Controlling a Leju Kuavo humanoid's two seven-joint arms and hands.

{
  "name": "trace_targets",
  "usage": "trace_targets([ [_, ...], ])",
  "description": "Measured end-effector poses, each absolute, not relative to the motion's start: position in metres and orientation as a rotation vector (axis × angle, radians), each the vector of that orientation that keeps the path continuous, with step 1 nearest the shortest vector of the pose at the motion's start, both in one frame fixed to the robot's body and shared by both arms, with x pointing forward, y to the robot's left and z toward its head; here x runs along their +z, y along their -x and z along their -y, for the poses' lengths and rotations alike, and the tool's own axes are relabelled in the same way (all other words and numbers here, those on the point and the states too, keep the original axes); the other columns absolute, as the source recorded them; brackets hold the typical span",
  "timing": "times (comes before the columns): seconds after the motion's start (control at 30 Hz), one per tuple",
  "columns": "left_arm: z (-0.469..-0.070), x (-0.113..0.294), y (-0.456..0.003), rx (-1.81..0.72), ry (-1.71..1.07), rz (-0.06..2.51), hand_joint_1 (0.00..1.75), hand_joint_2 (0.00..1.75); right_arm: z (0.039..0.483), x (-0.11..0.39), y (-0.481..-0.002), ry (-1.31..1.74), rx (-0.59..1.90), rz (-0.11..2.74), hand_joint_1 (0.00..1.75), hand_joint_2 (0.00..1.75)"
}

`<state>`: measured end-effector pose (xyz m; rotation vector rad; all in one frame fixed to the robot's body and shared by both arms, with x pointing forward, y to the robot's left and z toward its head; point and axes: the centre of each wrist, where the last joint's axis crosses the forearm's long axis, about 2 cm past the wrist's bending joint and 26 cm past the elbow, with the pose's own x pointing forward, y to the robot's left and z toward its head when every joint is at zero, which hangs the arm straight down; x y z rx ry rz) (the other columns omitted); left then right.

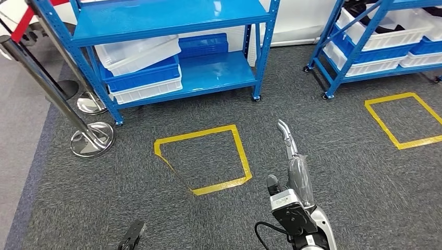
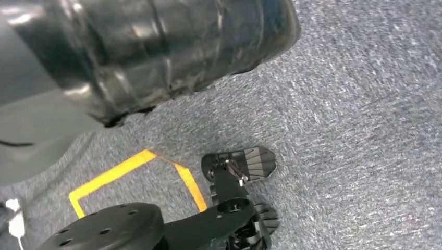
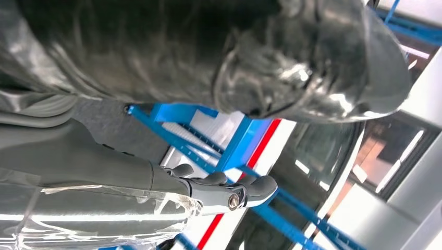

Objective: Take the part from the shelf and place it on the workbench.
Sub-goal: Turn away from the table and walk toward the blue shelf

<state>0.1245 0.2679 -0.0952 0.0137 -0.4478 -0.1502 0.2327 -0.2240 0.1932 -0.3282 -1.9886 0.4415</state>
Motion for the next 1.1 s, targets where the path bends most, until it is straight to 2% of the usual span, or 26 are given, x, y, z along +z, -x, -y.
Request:
trace_targets([
  [1.1, -0.269, -0.098, -0.113, -0.171, -0.003, 0.440, 0.00, 0.00, 0.222, 0.189, -0.229, 0.379, 0.526, 1.989, 0.00, 0.00],
])
